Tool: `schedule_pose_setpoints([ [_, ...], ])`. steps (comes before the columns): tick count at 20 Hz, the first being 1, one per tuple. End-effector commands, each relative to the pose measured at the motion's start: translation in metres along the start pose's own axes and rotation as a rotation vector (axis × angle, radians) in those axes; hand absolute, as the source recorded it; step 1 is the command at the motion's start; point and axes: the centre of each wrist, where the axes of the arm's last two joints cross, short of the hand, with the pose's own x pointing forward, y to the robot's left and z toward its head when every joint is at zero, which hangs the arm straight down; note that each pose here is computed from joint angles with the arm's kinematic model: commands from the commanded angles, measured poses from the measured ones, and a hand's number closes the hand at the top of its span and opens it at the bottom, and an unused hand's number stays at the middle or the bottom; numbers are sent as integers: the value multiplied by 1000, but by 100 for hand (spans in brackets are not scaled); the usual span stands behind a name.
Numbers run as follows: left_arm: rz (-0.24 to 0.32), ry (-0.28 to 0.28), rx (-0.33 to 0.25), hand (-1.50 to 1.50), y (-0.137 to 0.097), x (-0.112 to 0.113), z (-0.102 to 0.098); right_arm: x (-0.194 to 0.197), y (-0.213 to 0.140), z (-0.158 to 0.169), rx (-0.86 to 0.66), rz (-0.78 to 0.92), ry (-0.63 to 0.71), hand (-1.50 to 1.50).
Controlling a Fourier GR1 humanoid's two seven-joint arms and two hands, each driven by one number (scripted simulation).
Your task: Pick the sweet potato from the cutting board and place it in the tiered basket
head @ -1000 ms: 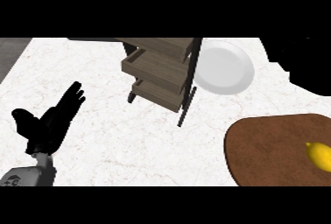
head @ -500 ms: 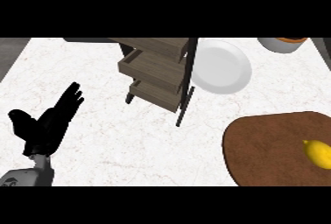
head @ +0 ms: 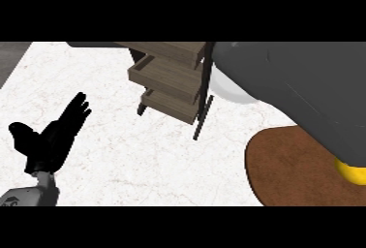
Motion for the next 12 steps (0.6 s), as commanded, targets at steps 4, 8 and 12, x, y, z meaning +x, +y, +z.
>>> schedule_pose_setpoints([
  [4,-6,-19,-7,0,0,3,1,-6,43,-20,-54,10,74,150],
  [8,-9,-15,4,0,-8,-10,-1,-23,29,-34,-220,-105,46,150],
  [12,-15,-22,15,0,16,0,1,-17,42,-50,-173,-93,69,-150],
])
